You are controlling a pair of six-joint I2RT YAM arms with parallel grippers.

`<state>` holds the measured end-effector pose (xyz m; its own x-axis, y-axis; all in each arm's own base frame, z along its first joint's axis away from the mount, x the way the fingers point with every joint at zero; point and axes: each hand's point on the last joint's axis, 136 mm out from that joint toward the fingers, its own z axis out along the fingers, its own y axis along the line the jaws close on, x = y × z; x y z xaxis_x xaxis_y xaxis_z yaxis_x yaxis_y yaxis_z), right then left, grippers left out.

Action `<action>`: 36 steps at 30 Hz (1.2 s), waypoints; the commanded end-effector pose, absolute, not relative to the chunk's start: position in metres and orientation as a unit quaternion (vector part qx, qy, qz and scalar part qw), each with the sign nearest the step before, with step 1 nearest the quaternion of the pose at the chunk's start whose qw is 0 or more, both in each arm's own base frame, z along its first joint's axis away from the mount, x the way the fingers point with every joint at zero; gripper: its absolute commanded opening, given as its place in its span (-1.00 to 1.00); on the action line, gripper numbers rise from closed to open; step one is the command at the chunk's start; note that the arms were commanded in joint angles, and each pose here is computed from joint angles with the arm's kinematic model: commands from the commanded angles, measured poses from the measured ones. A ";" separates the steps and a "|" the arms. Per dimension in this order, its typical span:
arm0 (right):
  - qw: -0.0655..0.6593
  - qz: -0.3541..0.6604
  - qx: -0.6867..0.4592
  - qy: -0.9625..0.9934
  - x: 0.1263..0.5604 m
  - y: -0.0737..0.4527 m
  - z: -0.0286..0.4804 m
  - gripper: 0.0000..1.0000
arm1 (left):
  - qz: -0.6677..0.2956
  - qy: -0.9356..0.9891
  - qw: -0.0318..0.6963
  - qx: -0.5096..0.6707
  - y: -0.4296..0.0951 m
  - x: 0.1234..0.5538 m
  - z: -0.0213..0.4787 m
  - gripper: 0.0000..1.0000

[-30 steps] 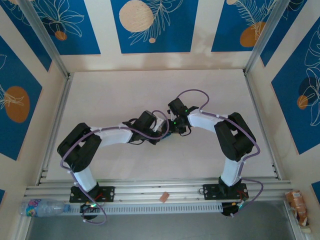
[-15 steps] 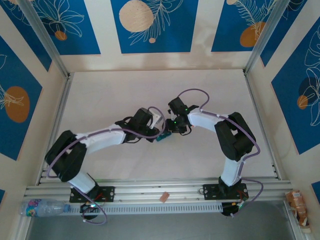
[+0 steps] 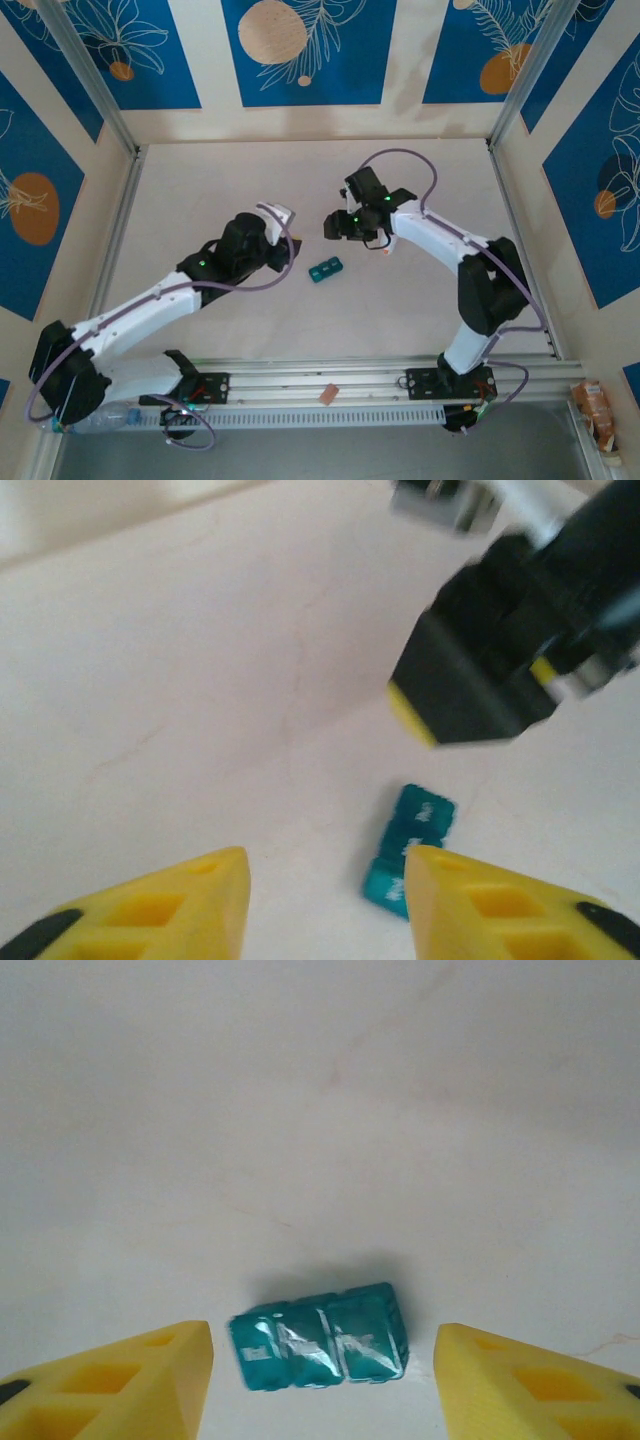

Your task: Sort the pills into containers

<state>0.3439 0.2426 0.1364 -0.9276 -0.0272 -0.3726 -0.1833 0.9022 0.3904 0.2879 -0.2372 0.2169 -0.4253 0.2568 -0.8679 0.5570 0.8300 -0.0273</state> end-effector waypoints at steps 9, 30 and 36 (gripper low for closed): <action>0.311 0.244 -0.018 0.918 0.333 0.180 0.242 0.60 | -0.045 0.826 0.536 0.167 -0.149 0.287 0.227 1.00; 0.467 0.041 0.215 0.857 0.338 -0.008 0.203 0.99 | 0.104 0.766 0.630 0.076 -0.041 0.324 0.198 1.00; 0.506 0.013 0.172 0.845 0.355 -0.012 0.176 0.99 | 0.115 0.772 0.619 0.085 -0.041 0.351 0.167 1.00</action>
